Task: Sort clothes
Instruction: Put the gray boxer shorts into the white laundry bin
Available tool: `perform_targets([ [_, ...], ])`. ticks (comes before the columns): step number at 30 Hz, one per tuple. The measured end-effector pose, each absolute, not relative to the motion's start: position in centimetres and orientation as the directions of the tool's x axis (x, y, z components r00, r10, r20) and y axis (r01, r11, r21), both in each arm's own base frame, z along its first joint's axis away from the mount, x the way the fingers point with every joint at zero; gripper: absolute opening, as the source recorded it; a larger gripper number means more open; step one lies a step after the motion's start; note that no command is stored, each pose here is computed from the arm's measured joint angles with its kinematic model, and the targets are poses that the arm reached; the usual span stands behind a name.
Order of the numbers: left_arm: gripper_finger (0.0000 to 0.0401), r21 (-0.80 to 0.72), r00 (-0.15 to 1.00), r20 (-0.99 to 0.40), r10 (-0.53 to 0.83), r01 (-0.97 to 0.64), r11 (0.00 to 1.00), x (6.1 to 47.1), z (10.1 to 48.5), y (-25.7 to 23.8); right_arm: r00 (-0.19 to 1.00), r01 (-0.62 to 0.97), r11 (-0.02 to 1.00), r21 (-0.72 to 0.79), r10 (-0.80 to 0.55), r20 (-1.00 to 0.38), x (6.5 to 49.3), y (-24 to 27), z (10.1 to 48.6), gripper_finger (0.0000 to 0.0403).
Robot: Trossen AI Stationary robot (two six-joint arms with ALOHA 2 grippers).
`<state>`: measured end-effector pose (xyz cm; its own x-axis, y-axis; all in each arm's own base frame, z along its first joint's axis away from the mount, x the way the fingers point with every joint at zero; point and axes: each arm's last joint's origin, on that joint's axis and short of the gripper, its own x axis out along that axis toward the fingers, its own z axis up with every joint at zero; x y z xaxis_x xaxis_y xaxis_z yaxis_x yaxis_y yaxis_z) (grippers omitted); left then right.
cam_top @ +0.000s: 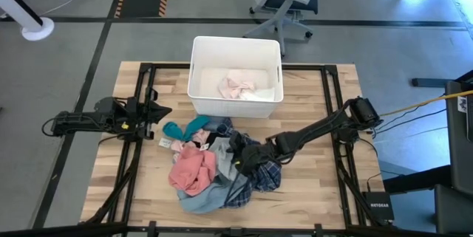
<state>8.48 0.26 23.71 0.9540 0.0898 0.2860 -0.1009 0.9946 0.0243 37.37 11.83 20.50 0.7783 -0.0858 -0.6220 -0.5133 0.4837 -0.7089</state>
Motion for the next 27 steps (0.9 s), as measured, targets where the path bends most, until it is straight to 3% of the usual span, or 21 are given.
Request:
perform_targets([
  [4,0.0000,0.024,0.954,0.286,0.089,-0.100,0.995,8.5,23.7,0.3,0.779,-0.513,0.475,-0.715,-0.092,-0.621,37.4,11.9,20.4,0.0031],
  [6,0.0000,0.024,0.954,0.287,0.089,-0.100,0.995,8.5,23.7,0.3,0.779,-0.514,0.464,-0.722,-0.100,-0.619,37.4,11.8,20.4,0.0014],
  [12,0.0000,0.024,0.954,0.286,0.089,-0.100,0.995,8.5,23.7,0.3,0.805,-0.450,0.408,-0.795,-0.201,-0.558,36.8,12.0,22.0,0.0040],
  [20,0.0000,0.024,0.954,0.286,0.089,-0.100,0.995,8.5,23.7,0.3,0.888,-0.289,0.387,-0.876,-0.235,-0.396,33.9,11.3,28.8,0.0009],
  [27,0.0000,0.024,0.954,0.286,0.089,-0.100,0.995,8.5,23.7,0.3,0.917,-0.065,0.349,-0.935,-0.349,-0.194,30.9,8.9,34.8,0.0030],
])
